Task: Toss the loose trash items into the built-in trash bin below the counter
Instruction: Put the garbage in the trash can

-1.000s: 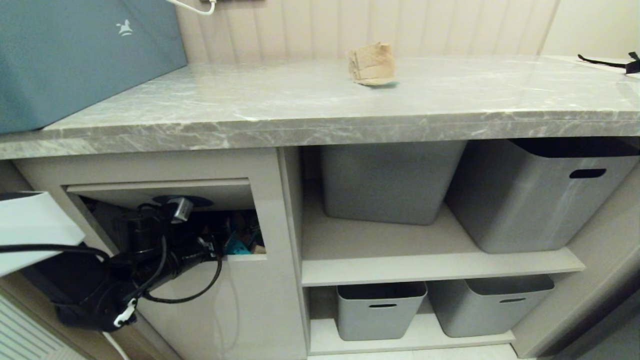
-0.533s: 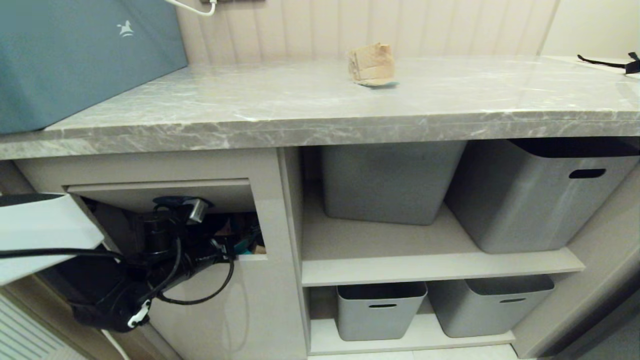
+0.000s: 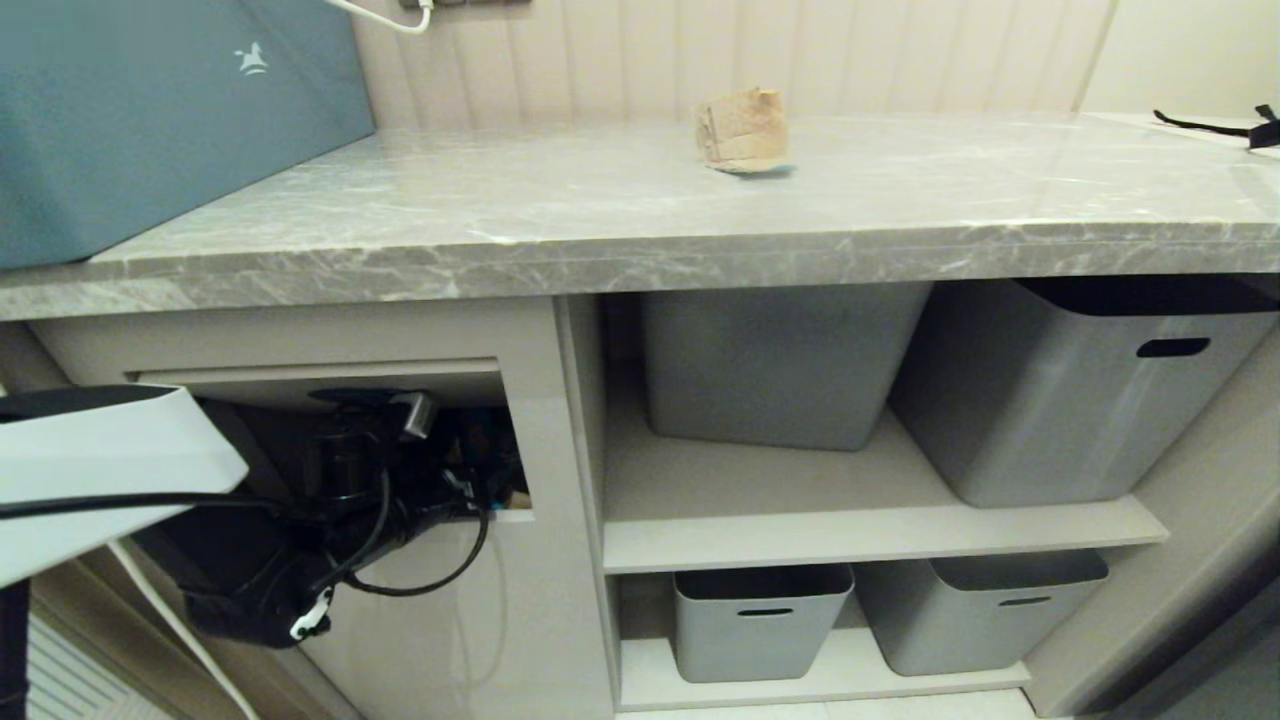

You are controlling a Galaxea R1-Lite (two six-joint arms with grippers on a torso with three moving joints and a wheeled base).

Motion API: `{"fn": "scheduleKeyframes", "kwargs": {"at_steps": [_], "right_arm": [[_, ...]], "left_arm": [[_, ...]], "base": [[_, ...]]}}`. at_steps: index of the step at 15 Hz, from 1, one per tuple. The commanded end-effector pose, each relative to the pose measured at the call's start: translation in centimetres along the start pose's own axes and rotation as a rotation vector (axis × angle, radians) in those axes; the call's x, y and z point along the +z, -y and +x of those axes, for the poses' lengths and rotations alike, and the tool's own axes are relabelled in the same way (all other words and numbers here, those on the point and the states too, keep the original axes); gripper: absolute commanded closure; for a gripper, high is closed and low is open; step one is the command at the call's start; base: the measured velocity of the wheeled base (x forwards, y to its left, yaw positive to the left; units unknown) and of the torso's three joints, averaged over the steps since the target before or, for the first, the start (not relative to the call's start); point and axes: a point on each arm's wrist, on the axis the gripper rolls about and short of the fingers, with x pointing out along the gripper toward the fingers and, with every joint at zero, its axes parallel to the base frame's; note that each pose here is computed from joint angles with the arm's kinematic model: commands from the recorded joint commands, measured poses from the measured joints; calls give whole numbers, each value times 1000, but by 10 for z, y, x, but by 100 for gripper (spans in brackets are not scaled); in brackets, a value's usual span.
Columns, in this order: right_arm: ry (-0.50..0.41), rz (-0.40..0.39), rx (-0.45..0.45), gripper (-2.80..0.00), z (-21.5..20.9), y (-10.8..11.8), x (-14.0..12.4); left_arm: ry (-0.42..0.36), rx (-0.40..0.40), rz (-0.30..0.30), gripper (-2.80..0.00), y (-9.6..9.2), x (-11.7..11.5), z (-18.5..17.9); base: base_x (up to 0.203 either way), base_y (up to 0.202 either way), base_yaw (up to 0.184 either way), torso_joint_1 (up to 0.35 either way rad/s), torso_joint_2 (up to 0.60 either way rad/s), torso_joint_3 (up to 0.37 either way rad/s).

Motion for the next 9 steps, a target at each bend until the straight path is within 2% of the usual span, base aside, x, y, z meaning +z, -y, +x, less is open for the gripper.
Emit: {"fn": "scheduleKeyframes", "kwargs": {"at_steps": [1,3,6,9], "right_arm": [[1,-1,0,0,0,0,0],[1,-1,0,0,0,0,0],[2,-1,0,0,0,0,0],[1,-1,0,0,0,0,0]], "left_arm": [[15,6,3,0,1,3,-1],[65,54,9,0,3,16,-8],[132,70,17,0,5,32,-27],[118,76,10,0,11,28,-57]], "base": [[0,0,0,0,0,0],[0,0,0,0,0,0],[0,0,0,0,0,0],[0,0,0,0,0,0]]}}
